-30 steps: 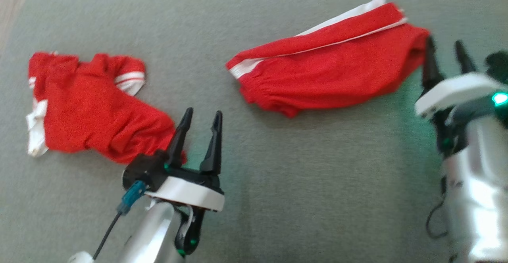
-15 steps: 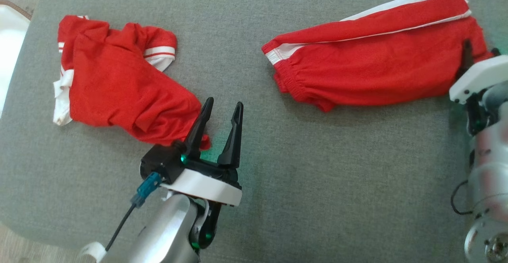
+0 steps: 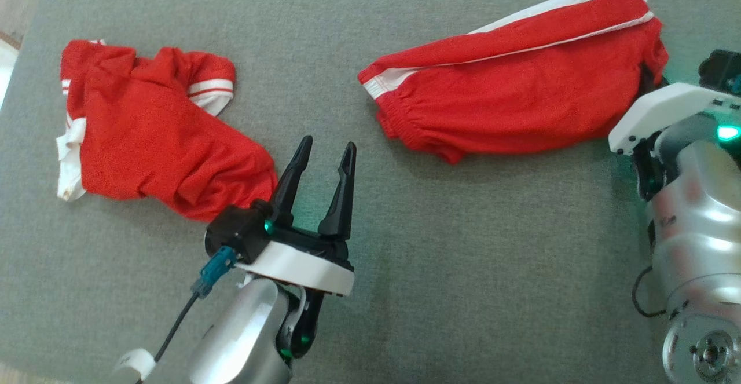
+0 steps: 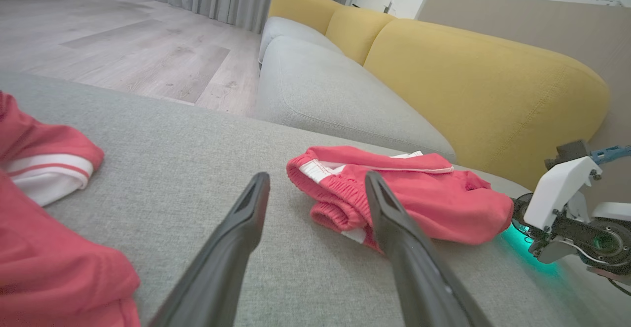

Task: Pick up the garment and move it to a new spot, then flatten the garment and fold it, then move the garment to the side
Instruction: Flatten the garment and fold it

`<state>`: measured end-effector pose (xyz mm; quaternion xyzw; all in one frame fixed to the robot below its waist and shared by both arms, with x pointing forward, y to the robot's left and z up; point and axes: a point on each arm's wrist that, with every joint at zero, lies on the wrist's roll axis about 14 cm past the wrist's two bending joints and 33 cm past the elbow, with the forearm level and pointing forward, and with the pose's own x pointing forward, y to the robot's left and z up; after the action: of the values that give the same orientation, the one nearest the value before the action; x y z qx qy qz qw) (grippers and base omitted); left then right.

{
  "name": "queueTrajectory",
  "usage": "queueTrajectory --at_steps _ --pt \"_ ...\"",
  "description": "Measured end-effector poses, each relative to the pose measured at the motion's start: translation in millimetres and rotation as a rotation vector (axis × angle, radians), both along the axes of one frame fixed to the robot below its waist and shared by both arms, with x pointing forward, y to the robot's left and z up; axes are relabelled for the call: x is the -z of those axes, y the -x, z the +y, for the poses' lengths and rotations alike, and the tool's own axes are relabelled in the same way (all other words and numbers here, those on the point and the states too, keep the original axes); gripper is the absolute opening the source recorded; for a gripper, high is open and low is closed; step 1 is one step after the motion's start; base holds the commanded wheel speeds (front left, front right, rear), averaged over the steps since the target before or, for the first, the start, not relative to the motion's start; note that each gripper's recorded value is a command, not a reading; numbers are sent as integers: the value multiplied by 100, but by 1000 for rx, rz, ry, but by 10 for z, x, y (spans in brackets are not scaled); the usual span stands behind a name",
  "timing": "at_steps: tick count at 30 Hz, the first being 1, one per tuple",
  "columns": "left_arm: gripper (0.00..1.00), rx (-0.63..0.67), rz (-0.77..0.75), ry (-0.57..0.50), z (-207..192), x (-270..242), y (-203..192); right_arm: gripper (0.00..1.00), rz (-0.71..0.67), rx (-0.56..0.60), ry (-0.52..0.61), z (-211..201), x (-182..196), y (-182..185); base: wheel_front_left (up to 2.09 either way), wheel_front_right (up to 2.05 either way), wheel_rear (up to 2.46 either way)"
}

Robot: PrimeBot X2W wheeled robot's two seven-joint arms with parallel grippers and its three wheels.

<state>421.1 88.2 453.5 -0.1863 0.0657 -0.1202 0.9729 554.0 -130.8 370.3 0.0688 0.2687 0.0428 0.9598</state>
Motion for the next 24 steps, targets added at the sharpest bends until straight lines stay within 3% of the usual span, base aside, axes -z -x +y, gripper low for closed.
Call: queueTrajectory --at_steps 7,14,24 --pt "100 23 -23 8 -91 -89 9 0 -132 101 -39 -274 -245 90 0 0 0" --pt "100 68 -30 20 -254 -106 81 0 -188 274 -77 -796 -315 430 0 0 0" --pt "100 145 -65 34 -511 -223 116 0 -236 428 -87 -1262 -358 893 0 0 0"
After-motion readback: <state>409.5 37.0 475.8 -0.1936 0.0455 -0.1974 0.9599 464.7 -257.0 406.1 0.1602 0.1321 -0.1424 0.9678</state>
